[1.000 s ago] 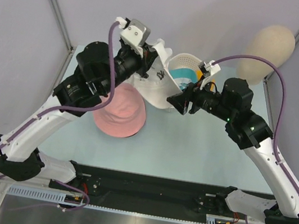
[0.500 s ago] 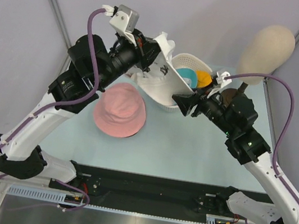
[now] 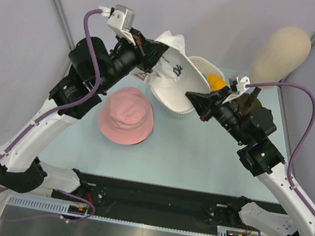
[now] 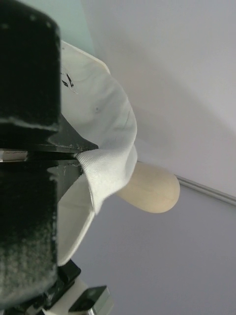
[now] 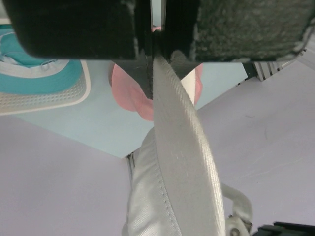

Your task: Stack the hats

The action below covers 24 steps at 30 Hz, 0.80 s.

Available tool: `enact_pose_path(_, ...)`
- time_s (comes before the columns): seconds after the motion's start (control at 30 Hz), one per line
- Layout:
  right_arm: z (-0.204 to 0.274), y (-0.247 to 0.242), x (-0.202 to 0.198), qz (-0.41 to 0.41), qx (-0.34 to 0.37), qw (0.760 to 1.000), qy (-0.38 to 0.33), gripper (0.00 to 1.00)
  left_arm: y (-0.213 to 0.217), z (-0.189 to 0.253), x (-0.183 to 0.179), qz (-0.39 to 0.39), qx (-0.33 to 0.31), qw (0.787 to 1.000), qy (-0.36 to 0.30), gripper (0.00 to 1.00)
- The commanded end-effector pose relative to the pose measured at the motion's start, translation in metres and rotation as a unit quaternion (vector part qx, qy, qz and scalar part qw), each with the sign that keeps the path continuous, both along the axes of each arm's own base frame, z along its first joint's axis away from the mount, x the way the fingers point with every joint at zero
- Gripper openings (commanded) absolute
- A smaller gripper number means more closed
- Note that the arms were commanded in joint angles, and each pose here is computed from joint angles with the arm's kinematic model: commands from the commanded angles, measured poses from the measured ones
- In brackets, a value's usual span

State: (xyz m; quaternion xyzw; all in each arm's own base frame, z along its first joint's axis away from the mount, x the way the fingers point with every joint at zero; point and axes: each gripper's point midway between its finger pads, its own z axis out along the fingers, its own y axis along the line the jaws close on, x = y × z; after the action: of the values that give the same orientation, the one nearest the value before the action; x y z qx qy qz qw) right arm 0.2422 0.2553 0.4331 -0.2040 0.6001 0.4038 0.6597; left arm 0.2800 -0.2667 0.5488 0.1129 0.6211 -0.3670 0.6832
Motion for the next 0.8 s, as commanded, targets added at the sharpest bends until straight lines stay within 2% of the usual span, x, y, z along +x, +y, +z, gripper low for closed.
enact_pose_path(0.0,0.047,-0.022,-0.014,-0.022,0.045,0.997,-0.051,0.0,0.022,0.008,-0.002,0.007,-0.043,0.999,-0.003,0.0)
enact_pose_path(0.1,0.042,-0.029,-0.014,-0.037,0.014,0.998,-0.039,0.0,0.028,-0.008,0.011,0.023,-0.028,0.999,0.009,0.0)
enact_pose_path(0.23,0.032,-0.053,-0.004,-0.1,-0.094,0.991,0.0,0.0,0.023,-0.027,0.029,0.036,-0.003,0.999,0.025,0.0)
enact_pose_path(0.27,0.033,-0.063,0.002,-0.129,-0.109,0.986,0.008,0.0,0.021,-0.026,0.032,0.037,-0.001,0.999,0.024,0.03)
enact_pose_path(0.3,0.032,-0.071,0.006,-0.149,-0.124,0.981,0.015,0.0,0.019,-0.027,0.035,0.036,0.0,0.999,0.027,0.25)
enact_pose_path(0.37,0.037,-0.097,0.015,-0.212,-0.162,0.963,0.03,0.0,0.015,-0.028,0.044,0.039,0.003,0.999,0.03,0.54)
enact_pose_path(0.4,0.039,-0.11,0.02,-0.239,-0.172,0.955,0.033,0.0,0.015,-0.025,0.046,0.04,0.002,0.999,0.027,0.78)
enact_pose_path(0.43,0.035,-0.126,0.027,-0.282,-0.193,0.938,0.048,0.0,0.016,-0.026,0.049,0.043,0.002,0.999,0.026,0.86)
enact_pose_path(0.5,0.057,-0.159,0.031,-0.347,-0.202,0.915,0.033,0.0,0.018,-0.03,0.056,0.05,0.006,0.998,0.03,0.98)
enact_pose_path(0.63,0.088,-0.22,0.044,-0.478,-0.222,0.85,0.019,0.0,0.031,-0.046,0.068,0.07,0.022,0.996,0.043,1.0)
enact_pose_path(0.67,0.091,-0.228,0.054,-0.496,-0.242,0.834,0.017,0.0,0.034,-0.047,0.067,0.072,0.023,0.996,0.044,1.0)
enact_pose_path(0.77,0.123,-0.258,0.056,-0.561,-0.236,0.794,-0.004,0.0,0.046,-0.061,0.072,0.086,0.031,0.994,0.053,1.0)
